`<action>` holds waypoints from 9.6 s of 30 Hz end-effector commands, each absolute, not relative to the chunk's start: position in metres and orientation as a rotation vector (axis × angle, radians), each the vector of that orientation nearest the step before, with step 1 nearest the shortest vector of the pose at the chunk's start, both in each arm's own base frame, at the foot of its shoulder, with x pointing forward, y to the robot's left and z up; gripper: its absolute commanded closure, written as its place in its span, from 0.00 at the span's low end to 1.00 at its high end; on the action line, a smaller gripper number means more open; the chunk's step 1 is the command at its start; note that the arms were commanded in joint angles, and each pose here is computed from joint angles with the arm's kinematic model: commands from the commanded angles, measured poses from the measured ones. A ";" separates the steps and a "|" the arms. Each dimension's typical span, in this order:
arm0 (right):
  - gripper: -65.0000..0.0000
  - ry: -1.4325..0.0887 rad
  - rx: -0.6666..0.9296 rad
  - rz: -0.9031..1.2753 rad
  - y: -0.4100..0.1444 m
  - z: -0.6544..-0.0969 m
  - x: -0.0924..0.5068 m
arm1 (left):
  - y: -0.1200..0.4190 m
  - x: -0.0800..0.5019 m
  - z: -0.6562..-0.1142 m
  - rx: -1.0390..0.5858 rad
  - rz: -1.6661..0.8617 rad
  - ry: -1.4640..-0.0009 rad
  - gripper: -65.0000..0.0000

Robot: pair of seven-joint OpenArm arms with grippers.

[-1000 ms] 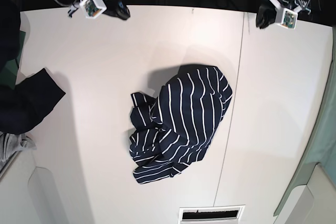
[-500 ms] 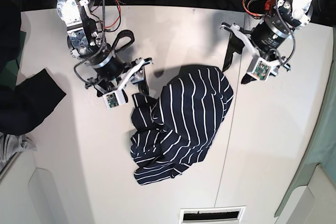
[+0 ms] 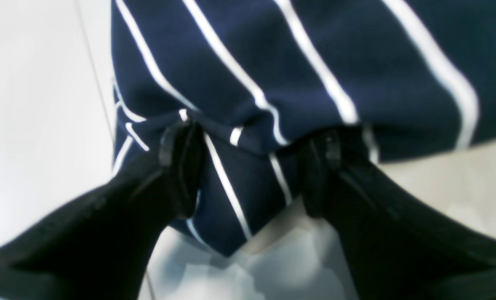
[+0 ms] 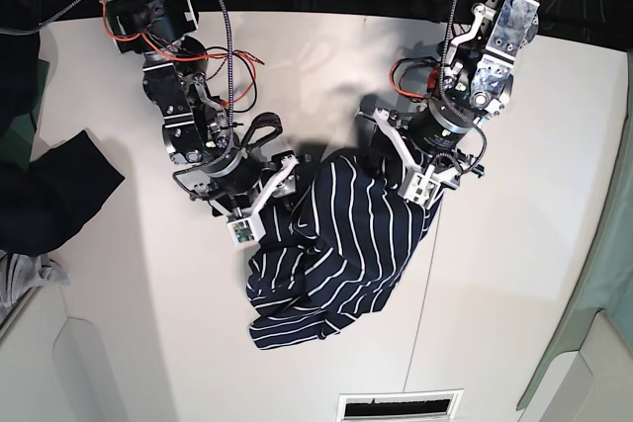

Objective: Layout the t-shirt on the table in an organized manner, then fold the t-shirt properly
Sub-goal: 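Lower both grippers onto opposite edges of the navy striped shirt, then grasp the shirt with both grippers and pull them apart to stretch it, then lift the stretched shirt and swing it across the table, then lay the shirt down and pull the grippers apart to spread it, then lift the shirt with both grippers and fling it flat onto the table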

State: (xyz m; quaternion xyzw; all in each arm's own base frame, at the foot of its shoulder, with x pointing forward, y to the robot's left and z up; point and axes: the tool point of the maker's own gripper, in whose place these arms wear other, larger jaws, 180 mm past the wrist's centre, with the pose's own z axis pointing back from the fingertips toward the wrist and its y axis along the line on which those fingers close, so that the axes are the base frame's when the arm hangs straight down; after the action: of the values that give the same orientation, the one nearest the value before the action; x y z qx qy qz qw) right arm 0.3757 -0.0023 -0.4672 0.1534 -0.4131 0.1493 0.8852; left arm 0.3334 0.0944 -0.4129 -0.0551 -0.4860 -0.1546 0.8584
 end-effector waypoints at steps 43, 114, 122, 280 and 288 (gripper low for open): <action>1.00 -1.180 0.325 0.231 -0.121 -0.305 0.384 | 0.182 0.366 -0.239 -0.112 -0.225 -1.303 0.84; 0.41 -0.868 0.714 -0.119 -0.021 -0.427 0.348 | 0.165 0.411 -0.392 -0.443 -0.162 -1.049 0.63; 1.00 -0.951 0.702 -0.023 -0.002 -0.408 0.358 | 0.179 0.422 -0.378 -0.410 -0.178 -1.077 1.00; 1.00 -1.242 0.668 0.197 -0.023 -0.272 0.457 | 0.280 0.427 -0.308 -0.226 -0.078 -1.148 1.00; 1.00 -1.368 0.650 0.376 -0.046 -0.172 0.429 | 0.314 0.439 -0.172 -0.128 -0.242 -1.382 1.00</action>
State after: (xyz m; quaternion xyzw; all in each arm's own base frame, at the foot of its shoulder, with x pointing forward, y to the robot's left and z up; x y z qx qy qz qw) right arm 0.4241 -0.0370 -0.1894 0.3024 -0.5942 0.1708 0.7254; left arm 0.4351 0.3034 -0.1983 -0.0764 -0.6097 -0.1150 0.7805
